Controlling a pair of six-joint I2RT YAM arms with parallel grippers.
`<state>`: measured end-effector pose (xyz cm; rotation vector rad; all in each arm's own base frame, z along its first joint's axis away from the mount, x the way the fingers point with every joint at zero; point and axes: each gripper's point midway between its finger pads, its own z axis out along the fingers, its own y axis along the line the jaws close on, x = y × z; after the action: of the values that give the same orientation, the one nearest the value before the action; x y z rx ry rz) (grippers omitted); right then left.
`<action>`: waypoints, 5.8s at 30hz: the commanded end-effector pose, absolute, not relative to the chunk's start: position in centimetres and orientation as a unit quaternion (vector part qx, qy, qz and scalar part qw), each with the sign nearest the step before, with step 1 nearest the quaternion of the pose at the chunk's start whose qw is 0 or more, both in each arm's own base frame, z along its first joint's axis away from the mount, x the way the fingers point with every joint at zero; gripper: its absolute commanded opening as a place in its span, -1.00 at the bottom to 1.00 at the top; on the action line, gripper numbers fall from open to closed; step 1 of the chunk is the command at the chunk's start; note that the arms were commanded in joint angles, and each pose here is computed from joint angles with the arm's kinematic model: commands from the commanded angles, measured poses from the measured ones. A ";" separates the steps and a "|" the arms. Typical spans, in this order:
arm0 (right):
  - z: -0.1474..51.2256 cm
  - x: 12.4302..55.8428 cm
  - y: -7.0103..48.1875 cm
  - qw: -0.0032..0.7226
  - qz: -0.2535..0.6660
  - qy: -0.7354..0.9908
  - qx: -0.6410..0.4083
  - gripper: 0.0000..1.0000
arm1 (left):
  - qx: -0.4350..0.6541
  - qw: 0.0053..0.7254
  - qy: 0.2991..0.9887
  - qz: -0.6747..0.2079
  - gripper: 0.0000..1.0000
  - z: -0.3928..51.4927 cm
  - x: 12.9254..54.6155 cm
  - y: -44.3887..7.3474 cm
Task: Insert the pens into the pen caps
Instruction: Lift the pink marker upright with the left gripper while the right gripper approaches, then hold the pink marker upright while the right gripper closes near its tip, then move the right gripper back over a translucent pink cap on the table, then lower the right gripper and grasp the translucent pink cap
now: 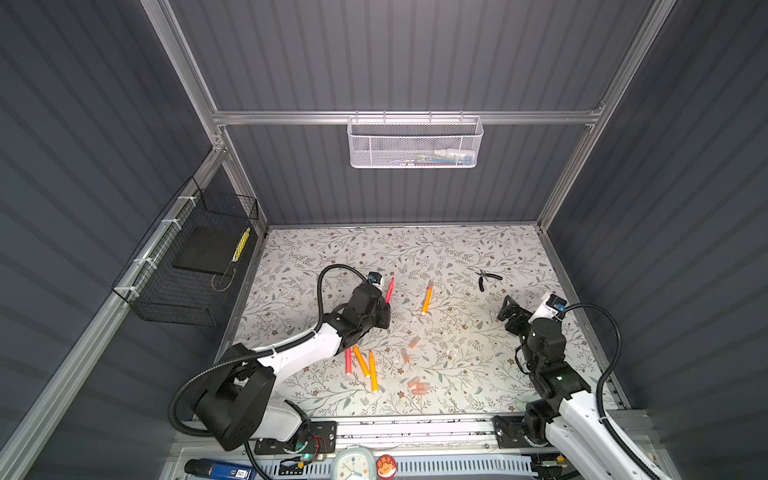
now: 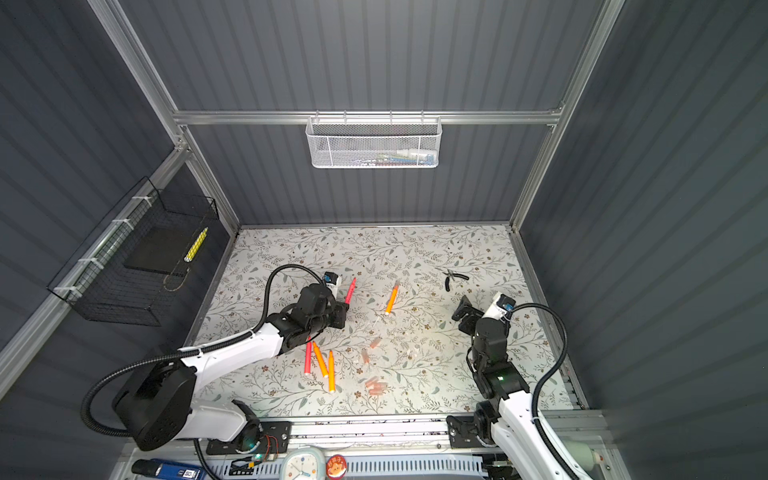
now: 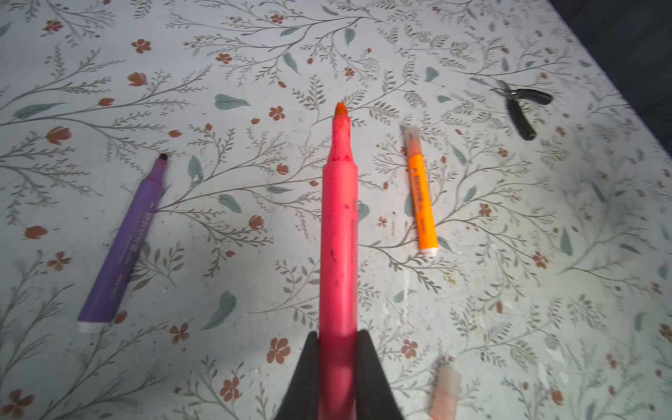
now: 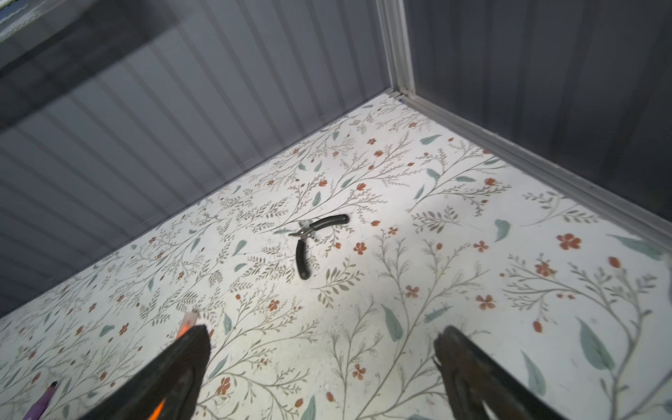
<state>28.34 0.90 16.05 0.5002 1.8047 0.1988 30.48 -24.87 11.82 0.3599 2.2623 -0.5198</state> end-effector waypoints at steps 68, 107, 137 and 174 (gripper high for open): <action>21.6 27.3 32.6 0.430 0.493 0.756 0.022 -0.98 | 0.259 0.390 0.797 -0.382 -0.36 16.3 24.7 -31.9; 15.7 25.0 26.5 0.403 0.356 0.842 0.035 0.10 | 0.042 0.381 0.876 -0.292 -1.00 11.8 30.7 -19.7; 2.2 24.1 30.6 0.221 0.200 0.954 -0.019 0.03 | 0.065 0.453 0.832 -0.314 -1.00 16.0 27.8 -18.2; 0.0 24.7 27.9 0.233 -0.028 0.970 -0.067 -0.45 | 0.069 0.452 0.826 -0.329 -1.00 16.4 27.7 -18.7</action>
<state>25.60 30.11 1.70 -0.1612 2.6187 0.0715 28.05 -18.35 16.05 0.1464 2.0570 -0.7890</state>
